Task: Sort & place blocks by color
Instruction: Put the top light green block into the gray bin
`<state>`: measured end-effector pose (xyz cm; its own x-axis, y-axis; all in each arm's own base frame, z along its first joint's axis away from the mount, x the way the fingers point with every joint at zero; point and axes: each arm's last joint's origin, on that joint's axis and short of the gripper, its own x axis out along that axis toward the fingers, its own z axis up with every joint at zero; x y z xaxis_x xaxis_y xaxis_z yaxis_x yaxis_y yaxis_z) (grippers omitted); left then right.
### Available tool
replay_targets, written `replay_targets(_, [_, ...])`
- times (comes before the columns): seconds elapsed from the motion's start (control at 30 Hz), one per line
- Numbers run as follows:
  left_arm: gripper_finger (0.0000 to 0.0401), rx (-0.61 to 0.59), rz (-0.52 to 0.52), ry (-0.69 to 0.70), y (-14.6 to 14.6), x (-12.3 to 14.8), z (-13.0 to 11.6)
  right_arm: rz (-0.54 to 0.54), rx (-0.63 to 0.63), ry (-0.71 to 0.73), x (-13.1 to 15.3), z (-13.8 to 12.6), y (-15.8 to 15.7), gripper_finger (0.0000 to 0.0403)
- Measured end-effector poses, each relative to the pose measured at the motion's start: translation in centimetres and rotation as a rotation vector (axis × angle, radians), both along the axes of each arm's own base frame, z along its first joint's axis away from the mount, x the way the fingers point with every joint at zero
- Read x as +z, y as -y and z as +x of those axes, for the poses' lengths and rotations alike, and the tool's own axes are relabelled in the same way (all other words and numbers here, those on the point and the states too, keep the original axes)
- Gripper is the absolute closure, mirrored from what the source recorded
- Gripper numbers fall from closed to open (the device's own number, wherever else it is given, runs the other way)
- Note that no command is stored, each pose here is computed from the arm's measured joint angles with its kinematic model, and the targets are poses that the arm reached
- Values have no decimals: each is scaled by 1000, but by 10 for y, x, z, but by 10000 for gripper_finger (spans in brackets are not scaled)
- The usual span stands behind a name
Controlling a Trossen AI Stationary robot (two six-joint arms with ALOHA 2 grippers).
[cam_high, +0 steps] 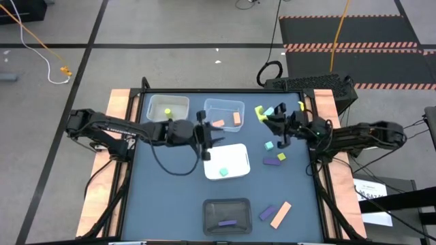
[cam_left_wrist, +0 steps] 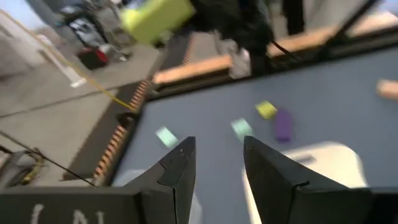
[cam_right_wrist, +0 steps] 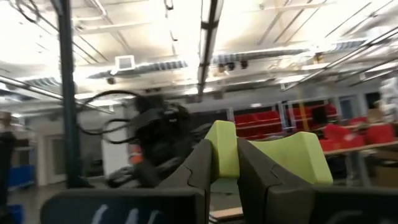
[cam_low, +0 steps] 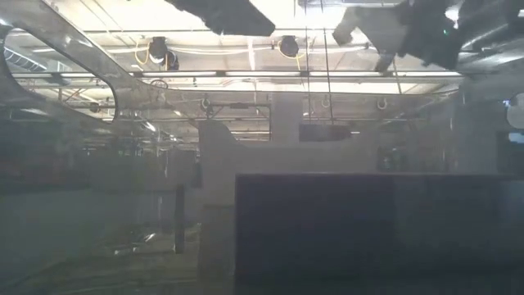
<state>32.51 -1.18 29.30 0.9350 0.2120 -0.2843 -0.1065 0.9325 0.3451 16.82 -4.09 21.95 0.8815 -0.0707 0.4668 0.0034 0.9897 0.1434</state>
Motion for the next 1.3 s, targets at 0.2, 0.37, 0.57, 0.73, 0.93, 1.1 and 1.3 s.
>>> replay_targets(0.2, [253, 8, 165, 25, -10, 6, 2, 20, 71, -27, 13, 21, -8, 369])
replay_targets(0.37, [206, 70, 272, 74, -13, 14, 3, 42, 95, -45, 23, 42, -8, 370])
replay_targets(0.57, [135, 69, 452, 59, -14, 18, 3, 183, 63, -38, 27, 63, -2, 368])
replay_targets(0.73, [92, 55, 533, 44, -14, 19, 3, 261, 55, -33, 29, 82, 3, 364])
replay_targets(0.93, [81, 125, 490, 140, -19, 25, 7, 280, 88, -42, 31, 109, 2, 367])
replay_targets(1.1, [97, 127, 460, 123, -21, 22, 6, 274, 103, -20, 32, 121, 0, 366])
replay_targets(1.3, [140, 136, 430, 130, -23, 22, 6, 262, 106, 5, 37, 122, -1, 366])
